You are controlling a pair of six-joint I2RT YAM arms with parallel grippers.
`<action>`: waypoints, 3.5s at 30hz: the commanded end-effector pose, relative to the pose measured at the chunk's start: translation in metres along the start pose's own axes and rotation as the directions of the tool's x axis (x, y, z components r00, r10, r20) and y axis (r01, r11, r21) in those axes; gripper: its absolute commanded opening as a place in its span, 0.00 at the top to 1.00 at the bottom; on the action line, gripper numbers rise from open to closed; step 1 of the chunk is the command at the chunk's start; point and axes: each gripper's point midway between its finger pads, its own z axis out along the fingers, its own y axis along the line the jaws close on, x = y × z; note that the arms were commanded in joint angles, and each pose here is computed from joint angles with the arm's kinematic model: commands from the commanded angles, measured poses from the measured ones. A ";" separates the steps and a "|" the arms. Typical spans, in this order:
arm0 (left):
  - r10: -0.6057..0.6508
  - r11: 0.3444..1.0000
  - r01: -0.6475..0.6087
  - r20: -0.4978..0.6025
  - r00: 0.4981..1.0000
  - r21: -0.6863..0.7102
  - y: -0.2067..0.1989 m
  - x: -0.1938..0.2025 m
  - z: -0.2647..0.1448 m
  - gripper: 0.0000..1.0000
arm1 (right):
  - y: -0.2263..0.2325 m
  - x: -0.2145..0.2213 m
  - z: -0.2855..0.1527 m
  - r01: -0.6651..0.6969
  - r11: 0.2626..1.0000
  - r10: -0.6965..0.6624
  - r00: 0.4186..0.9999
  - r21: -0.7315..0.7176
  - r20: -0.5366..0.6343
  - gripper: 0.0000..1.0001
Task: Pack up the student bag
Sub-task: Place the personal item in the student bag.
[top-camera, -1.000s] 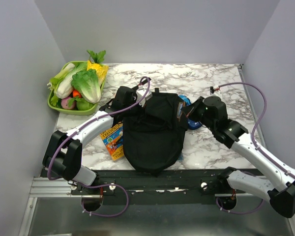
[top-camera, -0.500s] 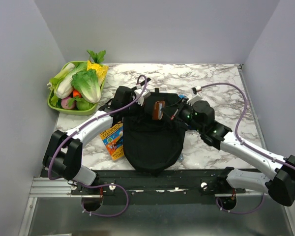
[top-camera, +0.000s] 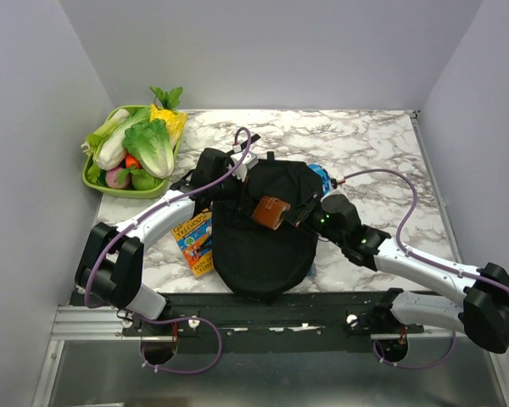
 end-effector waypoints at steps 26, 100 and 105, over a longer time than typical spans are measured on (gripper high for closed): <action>0.008 0.999 -0.010 0.026 1.000 0.049 -0.009 -0.012 -0.003 0.89 | -0.012 0.030 0.001 -0.044 0.987 0.070 0.984 0.154 -0.164 0.43; 0.048 0.998 -0.050 0.034 0.998 0.040 -0.011 -0.007 -0.014 0.89 | 0.000 0.028 0.024 -0.320 0.865 0.416 0.888 0.386 -0.197 0.42; 0.048 0.998 -0.050 0.034 0.998 0.040 -0.012 -0.008 -0.014 0.89 | -0.011 0.036 0.019 -0.356 0.849 0.451 0.873 0.391 -0.184 0.88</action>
